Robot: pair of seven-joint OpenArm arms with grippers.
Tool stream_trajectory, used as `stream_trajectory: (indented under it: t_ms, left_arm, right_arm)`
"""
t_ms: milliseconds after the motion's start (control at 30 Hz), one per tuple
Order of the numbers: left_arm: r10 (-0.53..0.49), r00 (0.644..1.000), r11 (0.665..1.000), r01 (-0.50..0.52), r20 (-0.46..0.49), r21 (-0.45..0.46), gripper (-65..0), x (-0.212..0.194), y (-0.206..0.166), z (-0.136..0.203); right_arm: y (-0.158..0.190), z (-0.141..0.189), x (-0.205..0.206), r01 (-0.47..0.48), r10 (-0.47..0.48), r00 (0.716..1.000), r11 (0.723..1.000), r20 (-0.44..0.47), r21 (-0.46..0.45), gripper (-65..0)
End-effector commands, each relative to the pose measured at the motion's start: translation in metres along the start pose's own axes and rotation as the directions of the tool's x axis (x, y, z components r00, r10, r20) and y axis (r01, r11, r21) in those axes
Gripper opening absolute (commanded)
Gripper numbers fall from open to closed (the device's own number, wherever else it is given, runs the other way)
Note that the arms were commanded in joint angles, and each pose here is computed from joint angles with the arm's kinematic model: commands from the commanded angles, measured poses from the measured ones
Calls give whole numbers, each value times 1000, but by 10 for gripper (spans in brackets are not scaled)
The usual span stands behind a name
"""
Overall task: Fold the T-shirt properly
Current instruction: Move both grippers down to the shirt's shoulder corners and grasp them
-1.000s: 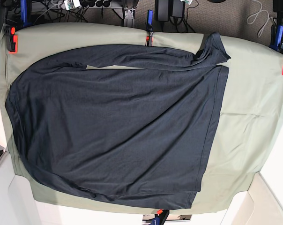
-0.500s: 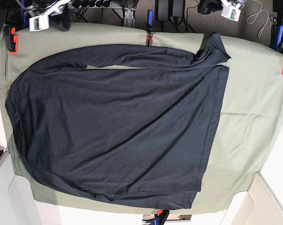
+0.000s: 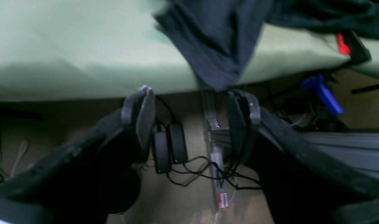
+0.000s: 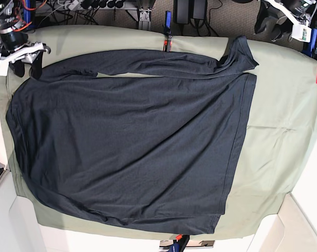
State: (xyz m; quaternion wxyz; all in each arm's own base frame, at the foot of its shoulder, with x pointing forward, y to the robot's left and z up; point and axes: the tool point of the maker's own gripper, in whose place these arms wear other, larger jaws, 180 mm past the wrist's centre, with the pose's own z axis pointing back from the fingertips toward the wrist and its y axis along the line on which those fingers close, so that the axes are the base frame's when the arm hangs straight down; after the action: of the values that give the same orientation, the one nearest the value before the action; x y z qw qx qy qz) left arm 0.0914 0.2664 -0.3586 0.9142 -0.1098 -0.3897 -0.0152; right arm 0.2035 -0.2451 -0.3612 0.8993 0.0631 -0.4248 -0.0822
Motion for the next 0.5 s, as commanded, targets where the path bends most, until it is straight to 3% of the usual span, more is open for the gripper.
stream_trajectory:
  t_ms: [0,133,233,367,467]
  left_arm:
    - [-15,1000,1000,15,25,-13,-259,11,1,4]
    - [-35,999,999,36,30,-19,-259,23,8,6]
    - [-52,998,998,53,33,-27,-258,29,10,6]
    - [-72,996,997,74,45,-30,-183,38,12,1]
    - [-82,994,996,85,70,-30,-183,47,13,-3]
  right_arm:
    - [-4,-2,12,-6,6,999,1000,35,-3,-331]
    - [-19,-20,6,33,-33,999,999,14,-27,-330]
    - [-26,-29,0,51,-51,999,998,-7,-41,-273]
    - [-29,-34,1,44,-45,999,998,-18,-52,-250]
    - [-29,-35,3,38,-39,999,998,-13,-54,-250]
